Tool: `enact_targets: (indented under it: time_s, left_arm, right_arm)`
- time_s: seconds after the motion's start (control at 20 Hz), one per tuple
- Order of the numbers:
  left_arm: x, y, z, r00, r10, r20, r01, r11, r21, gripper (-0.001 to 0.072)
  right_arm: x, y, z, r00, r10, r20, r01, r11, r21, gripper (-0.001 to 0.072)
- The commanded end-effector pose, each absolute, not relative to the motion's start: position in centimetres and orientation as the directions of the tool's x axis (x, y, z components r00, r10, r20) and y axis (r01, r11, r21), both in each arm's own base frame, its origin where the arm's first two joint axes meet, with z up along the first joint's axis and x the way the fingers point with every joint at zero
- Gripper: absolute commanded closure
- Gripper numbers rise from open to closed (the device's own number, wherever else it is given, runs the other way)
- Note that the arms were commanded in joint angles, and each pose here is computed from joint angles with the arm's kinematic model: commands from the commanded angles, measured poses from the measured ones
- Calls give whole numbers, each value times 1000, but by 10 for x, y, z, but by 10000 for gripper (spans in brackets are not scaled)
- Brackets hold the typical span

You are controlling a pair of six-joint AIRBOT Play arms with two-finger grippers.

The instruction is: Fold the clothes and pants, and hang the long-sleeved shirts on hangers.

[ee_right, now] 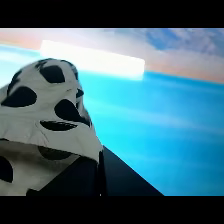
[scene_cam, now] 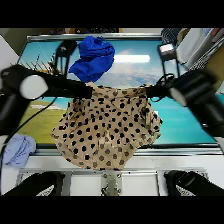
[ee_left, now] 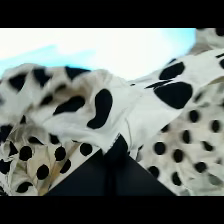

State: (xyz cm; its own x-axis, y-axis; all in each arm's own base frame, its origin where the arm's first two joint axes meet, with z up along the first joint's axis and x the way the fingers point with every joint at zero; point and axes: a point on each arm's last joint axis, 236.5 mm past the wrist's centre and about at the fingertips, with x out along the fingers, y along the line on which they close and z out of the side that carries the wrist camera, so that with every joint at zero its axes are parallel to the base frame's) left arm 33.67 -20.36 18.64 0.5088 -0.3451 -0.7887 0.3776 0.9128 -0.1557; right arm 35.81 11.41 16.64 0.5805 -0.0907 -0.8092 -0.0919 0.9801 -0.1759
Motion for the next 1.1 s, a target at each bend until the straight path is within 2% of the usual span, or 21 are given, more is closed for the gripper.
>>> enact_targets:
  time_s: [0.0, 0.1, 0.2, 0.35, 0.45, 0.6, 0.75, 0.85, 1.05]
  left_arm:
    - [274, -201, 243, 506, -424, -751, 436, 877, -202, 697]
    - [237, -196, 225, 431, -411, -803, 415, 881, -227, 696]
    - [204, -189, 191, 344, -379, -859, 372, 895, -246, 696]
    - [184, -189, 143, 285, -361, -888, 324, 908, -265, 696]
    - [195, -195, 120, 284, -352, -892, 306, 915, -263, 697]
    - [226, -195, 88, 260, -295, -919, 226, 944, -239, 696]
    - [263, -187, 62, 254, -260, -932, 120, 964, -236, 696]
    - [272, -189, 51, 218, -293, -931, 61, 956, -286, 696]
    - [267, -202, 45, 155, -354, -922, 79, 935, -345, 696]
  right_arm:
    - [267, 123, 200, 372, 58, -927, -224, 974, -29, 699]
    - [234, 142, 197, 289, 171, -942, -249, 964, 99, 699]
    - [210, 147, 188, 237, 225, -945, -243, 956, 166, 699]
    - [205, 128, 169, 232, 160, -959, -159, 979, 125, 700]
    - [224, 121, 159, 248, 112, -962, -109, 990, 87, 699]
    - [263, 135, 141, 273, 115, -955, -118, 989, 85, 700]
    - [282, 146, 110, 214, 87, -973, -157, 986, 54, 699]
    - [286, 151, 94, 166, 71, -984, -184, 982, 40, 699]
    - [288, 158, 81, 128, 75, -989, -210, 977, 47, 699]
